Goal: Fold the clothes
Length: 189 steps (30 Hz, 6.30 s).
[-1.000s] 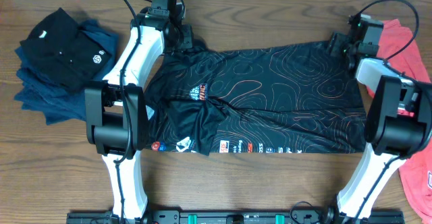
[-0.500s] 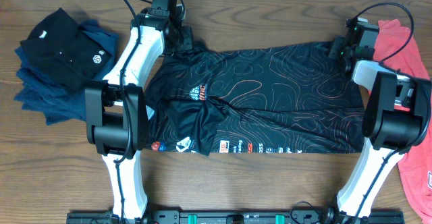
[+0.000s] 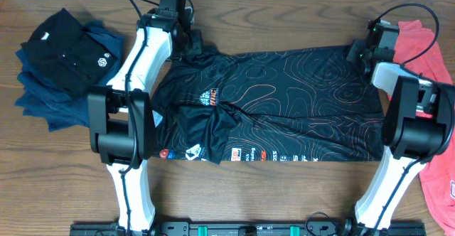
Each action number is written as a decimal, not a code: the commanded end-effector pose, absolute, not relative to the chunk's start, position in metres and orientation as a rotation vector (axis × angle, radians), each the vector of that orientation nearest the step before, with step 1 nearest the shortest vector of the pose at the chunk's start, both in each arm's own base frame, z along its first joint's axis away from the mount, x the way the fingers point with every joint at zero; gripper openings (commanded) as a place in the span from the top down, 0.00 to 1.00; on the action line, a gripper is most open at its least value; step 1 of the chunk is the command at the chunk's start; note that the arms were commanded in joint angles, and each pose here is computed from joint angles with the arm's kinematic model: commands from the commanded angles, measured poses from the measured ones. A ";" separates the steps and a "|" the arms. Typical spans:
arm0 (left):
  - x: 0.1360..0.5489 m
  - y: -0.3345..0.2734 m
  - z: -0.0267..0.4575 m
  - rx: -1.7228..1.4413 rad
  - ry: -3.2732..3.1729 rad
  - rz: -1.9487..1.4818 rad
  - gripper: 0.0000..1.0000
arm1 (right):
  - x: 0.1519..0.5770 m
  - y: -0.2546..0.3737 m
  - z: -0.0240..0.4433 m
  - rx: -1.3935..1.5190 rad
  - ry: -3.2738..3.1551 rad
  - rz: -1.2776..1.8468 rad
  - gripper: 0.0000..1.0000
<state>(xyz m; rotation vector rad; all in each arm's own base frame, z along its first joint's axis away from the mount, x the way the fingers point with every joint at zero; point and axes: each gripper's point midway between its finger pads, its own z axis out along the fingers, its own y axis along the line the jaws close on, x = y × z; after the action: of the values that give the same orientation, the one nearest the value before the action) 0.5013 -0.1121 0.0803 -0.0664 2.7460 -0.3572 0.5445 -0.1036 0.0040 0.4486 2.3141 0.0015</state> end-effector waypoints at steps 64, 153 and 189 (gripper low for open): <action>0.248 -0.050 0.196 -0.087 3.257 -0.296 0.94 | 0.313 -0.110 0.101 0.645 2.959 -0.426 0.99; 0.272 -0.229 0.066 0.912 3.110 -0.464 0.73 | 0.292 -0.116 0.092 0.700 3.021 -0.426 0.80; 0.323 -0.117 0.013 -0.065 3.109 -0.031 0.70 | 0.283 -0.120 0.092 0.724 3.048 -0.429 0.75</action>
<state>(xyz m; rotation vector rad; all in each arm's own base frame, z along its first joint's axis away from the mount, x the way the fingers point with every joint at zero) 0.3294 -0.1209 0.0189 -0.0456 3.1090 -0.0418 0.2868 -0.1141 0.0892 0.6928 3.0606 -0.4191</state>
